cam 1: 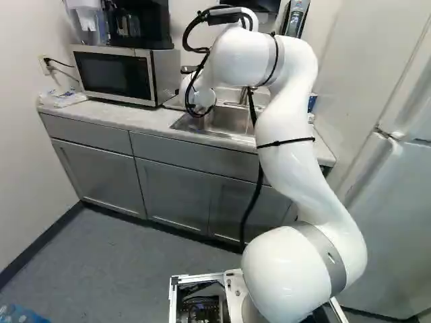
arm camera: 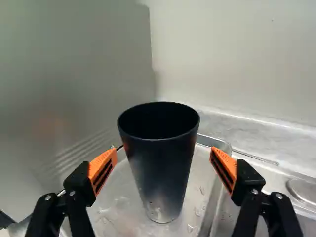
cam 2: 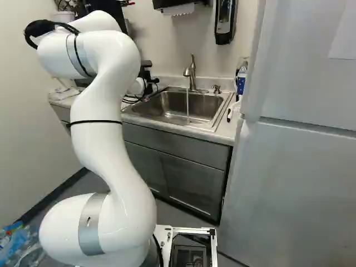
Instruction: Rinse the cup and place it in the tray
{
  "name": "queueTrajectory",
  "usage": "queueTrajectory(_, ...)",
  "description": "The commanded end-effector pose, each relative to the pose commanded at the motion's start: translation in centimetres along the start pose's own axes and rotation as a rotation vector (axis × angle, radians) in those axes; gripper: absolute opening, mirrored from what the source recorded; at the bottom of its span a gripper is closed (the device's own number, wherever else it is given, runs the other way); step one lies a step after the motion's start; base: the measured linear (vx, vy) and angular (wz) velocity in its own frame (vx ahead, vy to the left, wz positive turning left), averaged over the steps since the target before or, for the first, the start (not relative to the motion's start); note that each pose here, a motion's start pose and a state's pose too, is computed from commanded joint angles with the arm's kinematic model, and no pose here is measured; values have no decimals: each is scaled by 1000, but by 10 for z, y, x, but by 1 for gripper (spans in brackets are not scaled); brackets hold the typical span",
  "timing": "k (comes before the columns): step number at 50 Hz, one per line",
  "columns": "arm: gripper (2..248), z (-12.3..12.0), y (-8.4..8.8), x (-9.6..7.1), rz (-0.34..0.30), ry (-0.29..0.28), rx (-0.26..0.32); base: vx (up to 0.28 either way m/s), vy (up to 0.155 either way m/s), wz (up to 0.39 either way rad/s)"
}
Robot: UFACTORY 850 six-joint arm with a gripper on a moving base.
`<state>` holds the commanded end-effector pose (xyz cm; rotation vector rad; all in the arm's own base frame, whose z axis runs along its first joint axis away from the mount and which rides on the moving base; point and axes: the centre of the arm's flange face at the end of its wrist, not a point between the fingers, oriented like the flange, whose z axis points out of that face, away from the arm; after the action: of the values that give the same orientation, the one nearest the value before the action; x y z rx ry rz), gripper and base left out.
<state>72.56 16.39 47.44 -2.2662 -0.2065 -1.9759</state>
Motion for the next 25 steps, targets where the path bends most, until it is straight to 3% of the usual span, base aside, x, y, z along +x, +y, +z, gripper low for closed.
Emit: queueTrajectory(25,247,-44,-8,30,-1,13,13,0,0,0)
